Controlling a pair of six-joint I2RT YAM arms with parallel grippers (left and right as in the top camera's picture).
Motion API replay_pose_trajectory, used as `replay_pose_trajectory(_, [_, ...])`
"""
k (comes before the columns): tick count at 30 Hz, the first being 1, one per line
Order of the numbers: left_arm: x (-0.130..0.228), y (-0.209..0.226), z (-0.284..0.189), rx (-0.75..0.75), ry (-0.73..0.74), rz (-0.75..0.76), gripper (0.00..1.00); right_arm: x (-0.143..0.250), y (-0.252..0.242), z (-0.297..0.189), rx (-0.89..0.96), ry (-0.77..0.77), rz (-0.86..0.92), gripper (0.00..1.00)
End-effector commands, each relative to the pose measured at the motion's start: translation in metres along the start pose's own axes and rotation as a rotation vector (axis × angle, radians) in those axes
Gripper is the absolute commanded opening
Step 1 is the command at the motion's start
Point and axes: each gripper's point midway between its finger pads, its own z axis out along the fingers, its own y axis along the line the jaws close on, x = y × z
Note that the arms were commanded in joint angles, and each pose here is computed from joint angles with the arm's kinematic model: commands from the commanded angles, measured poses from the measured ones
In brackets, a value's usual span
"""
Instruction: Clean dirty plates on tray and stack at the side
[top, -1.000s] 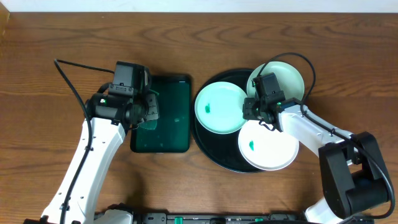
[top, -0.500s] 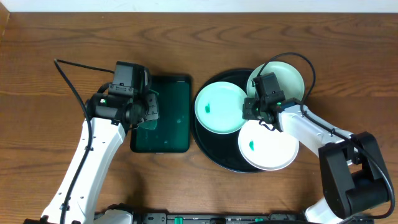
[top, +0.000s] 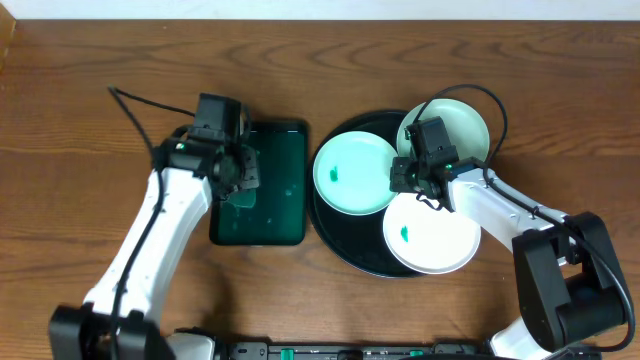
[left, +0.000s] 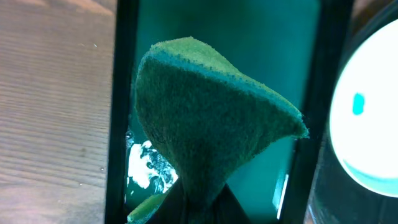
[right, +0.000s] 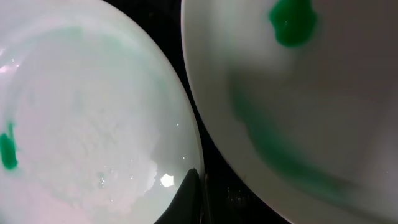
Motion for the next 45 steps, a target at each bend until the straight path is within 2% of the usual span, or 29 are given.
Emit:
replay_pose_trajectory(1, [0.01, 0.002, 0.023, -0.016, 0.072, -0.003, 0.07, 0.005, -0.001, 0.004, 0.011, 0.01, -0.019, 0.01])
replay_pose_trajectory(14, [0.024, -0.002, 0.092, -0.021, 0.217, -0.031, 0.08, 0.005, -0.001, 0.004, 0.011, 0.011, -0.019, 0.01])
replay_pose_trajectory(15, [0.023, -0.002, 0.092, -0.02, 0.214, -0.031, 0.17, 0.005, -0.001, 0.004, 0.011, 0.011, -0.019, 0.01])
replay_pose_trajectory(16, [0.02, -0.003, 0.089, -0.017, 0.205, -0.03, 0.33, 0.005, -0.001, 0.004, 0.011, 0.01, -0.019, 0.01])
replay_pose_trajectory(20, [0.015, -0.005, 0.081, -0.009, 0.183, -0.03, 0.42, 0.005, -0.001, 0.004, 0.011, 0.01, -0.019, 0.01])
replay_pose_trajectory(37, [0.027, -0.002, 0.086, -0.017, 0.22, -0.031, 0.41, 0.005, -0.001, 0.004, 0.011, 0.01, -0.019, 0.01])
replay_pose_trajectory(43, [0.027, -0.005, 0.089, 0.0, 0.227, -0.033, 0.31, 0.005, -0.001, 0.004, 0.011, 0.01, -0.019, 0.01])
replay_pose_trajectory(45, [0.027, -0.005, 0.09, 0.0, 0.225, -0.032, 0.3, 0.005, -0.001, 0.004, 0.01, 0.01, -0.019, 0.01])
